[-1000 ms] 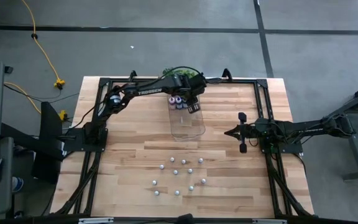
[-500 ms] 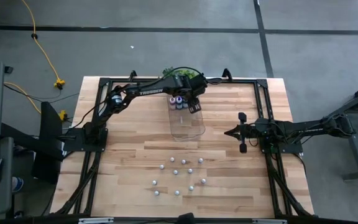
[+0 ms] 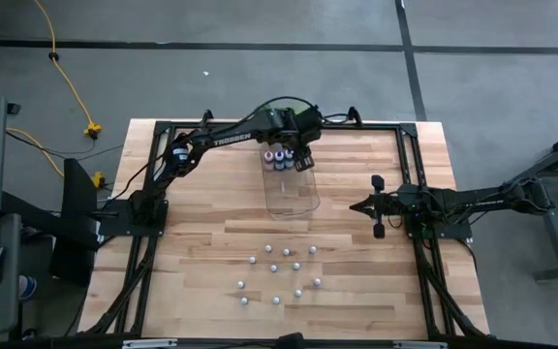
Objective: Pick & Place food coloring
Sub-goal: Put the small brown food coloring bottle into the transparent bin
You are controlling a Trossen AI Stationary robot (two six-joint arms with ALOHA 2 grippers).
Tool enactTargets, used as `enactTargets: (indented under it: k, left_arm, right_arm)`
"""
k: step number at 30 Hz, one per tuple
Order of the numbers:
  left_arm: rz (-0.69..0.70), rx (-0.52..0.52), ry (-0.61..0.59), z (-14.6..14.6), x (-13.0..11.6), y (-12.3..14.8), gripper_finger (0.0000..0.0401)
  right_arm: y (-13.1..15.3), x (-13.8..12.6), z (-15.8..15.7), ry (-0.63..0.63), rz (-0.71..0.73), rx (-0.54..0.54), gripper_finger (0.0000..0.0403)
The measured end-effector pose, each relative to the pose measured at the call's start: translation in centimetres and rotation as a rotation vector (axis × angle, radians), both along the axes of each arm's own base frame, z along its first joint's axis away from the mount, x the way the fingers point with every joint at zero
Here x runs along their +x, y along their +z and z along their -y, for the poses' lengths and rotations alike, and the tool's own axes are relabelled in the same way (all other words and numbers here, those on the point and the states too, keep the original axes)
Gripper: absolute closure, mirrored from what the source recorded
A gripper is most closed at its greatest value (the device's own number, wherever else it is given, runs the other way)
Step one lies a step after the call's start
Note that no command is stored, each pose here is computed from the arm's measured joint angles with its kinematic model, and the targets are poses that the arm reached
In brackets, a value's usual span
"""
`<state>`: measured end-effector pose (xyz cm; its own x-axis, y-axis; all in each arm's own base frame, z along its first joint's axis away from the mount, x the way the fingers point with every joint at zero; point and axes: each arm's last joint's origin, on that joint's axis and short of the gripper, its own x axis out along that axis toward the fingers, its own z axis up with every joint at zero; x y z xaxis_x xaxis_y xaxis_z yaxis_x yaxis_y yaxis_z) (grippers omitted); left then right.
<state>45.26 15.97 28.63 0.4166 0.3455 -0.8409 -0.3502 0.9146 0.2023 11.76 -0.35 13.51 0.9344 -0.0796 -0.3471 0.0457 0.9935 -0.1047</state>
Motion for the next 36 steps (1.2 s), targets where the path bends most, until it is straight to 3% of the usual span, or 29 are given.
enactTargets:
  k: [7,17,24,31,36]
  left_arm:
    - [0.026,0.006,-0.018,1.0,-0.8,3.4,0.0239]
    - [0.006,-0.088,-0.116,4.5,-3.7,7.3,0.0239]
    - [-0.064,-0.158,-0.23,9.1,-5.8,9.3,0.0238]
    - [-0.158,-0.176,-0.359,14.5,-7.9,10.6,0.0238]
    - [-0.153,-0.183,-0.439,18.5,-8.8,11.3,0.0238]
  right_arm:
    - [0.0,0.0,0.0,0.0,0.0,0.0,0.0402]
    - [0.0,0.0,0.0,0.0,0.0,0.0,0.0402]
    - [0.0,0.0,0.0,0.0,0.0,0.0,0.0402]
    - [0.0,0.0,0.0,0.0,0.001,0.0,0.0402]
    - [0.0,0.0,0.0,0.0,0.0,0.0,0.0402]
